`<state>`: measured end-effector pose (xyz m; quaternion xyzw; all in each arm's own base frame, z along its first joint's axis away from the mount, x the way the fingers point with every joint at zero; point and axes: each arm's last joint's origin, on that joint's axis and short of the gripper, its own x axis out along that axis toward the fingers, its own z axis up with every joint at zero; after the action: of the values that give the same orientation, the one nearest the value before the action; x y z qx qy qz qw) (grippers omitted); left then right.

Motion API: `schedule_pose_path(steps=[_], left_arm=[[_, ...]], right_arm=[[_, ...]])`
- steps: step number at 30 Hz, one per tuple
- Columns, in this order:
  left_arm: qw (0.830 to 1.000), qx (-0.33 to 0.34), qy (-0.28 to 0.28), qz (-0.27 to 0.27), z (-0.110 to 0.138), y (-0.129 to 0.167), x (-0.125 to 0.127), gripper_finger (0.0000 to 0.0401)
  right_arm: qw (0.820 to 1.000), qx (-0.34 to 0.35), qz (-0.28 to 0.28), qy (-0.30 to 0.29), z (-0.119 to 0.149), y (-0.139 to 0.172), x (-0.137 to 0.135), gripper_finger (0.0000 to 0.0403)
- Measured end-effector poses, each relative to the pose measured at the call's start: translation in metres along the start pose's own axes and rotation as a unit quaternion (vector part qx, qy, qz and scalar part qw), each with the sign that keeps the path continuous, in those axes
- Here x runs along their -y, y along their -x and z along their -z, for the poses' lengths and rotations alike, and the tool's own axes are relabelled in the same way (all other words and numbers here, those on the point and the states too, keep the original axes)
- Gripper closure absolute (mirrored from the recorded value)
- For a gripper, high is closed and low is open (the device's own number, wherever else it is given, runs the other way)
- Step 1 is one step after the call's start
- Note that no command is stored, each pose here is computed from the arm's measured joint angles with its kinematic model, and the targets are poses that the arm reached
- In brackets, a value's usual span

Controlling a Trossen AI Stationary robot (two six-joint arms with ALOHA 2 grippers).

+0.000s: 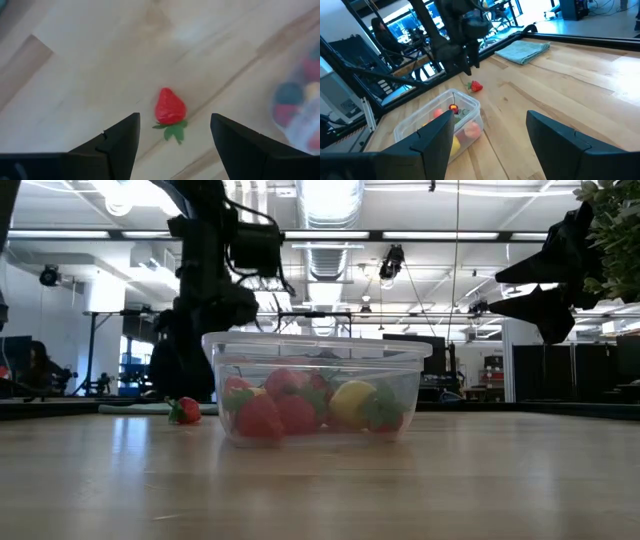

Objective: Pick and placing Produce into tupperware
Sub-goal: Put the red strawberry into the transparent bin

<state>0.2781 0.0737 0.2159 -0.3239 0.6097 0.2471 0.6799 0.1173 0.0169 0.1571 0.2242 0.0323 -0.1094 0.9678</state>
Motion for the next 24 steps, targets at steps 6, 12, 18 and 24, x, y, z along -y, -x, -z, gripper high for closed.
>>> schedule_pose_path(steps=[6, 12, 18, 24], left_arm=[[0.999, -0.038, 0.0, -0.024, 0.003, -0.023, -0.002, 0.0173], [0.998, -0.058, -0.002, -0.038, 0.009, -0.038, -0.004, 0.0173], [0.999, -0.027, 0.005, -0.019, 0.004, -0.039, 0.001, 0.0173], [0.999, -0.024, 0.007, -0.03, 0.006, -0.044, -0.002, 0.0173]], right_arm=[[1.0, 0.0, 0.0, 0.0, 0.0, 0.0, 0.0, 0.0163], [1.0, 0.0, 0.0, 0.0, 0.0, 0.0, 0.0, 0.0163], [1.0, 0.0, 0.0, 0.0, 0.0, 0.0, 0.0, 0.0163], [1.0, 0.0, 0.0, 0.0, 0.0, 0.0, 0.0, 0.0163]])
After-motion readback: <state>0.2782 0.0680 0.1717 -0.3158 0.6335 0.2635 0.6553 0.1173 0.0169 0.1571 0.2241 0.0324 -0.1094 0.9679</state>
